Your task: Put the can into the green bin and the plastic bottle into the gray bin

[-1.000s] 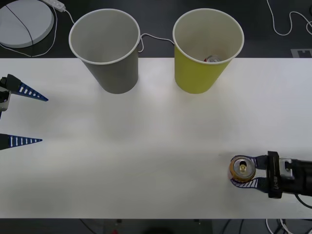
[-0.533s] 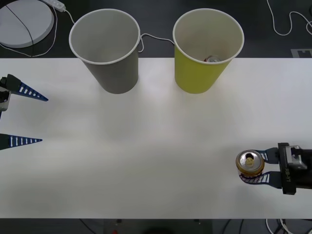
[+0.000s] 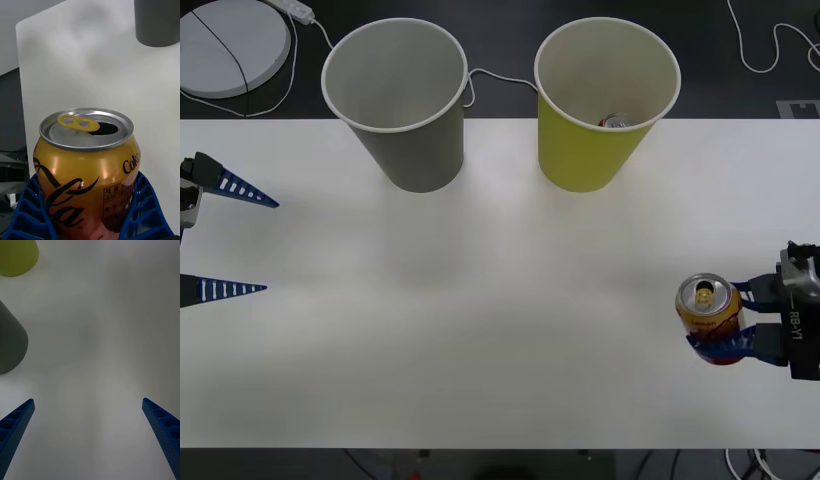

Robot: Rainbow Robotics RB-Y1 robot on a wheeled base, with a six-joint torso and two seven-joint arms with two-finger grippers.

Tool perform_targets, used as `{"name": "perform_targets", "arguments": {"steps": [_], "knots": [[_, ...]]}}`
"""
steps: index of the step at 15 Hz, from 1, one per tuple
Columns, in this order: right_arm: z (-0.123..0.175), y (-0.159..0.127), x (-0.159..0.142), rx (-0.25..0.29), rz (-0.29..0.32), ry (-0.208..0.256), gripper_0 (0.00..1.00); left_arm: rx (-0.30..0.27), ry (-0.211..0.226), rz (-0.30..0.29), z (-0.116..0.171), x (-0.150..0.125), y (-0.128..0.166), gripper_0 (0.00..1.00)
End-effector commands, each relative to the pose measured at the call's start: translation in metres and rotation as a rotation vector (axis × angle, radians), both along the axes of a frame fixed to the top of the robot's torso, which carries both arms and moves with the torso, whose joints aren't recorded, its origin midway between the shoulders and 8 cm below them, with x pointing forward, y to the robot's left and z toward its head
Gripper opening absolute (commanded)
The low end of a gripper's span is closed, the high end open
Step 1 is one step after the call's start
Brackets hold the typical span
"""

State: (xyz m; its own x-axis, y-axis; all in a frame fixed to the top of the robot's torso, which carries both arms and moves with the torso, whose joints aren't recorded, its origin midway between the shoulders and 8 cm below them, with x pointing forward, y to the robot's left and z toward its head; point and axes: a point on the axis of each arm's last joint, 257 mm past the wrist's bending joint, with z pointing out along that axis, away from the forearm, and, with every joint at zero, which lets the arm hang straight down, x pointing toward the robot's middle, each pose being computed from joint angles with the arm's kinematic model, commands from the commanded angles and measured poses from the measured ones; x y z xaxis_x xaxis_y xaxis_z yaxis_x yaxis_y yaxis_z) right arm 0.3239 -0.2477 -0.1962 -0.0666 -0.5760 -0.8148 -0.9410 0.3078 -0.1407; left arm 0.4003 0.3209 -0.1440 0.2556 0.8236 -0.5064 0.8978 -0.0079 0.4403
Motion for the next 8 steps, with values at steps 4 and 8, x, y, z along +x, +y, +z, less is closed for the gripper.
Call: {"name": "perform_targets", "arguments": {"steps": [4, 8], "knots": [[0.044, -0.006, 0.0, -0.103, -0.14, 0.09, 0.0, 0.0, 0.0, 0.0, 0.0, 0.0, 0.0, 1.0], [0.073, -0.009, 0.006, -0.131, -0.233, 0.149, 0.0, 0.0, 0.0, 0.0, 0.0, 0.0, 0.0, 1.0]]}}
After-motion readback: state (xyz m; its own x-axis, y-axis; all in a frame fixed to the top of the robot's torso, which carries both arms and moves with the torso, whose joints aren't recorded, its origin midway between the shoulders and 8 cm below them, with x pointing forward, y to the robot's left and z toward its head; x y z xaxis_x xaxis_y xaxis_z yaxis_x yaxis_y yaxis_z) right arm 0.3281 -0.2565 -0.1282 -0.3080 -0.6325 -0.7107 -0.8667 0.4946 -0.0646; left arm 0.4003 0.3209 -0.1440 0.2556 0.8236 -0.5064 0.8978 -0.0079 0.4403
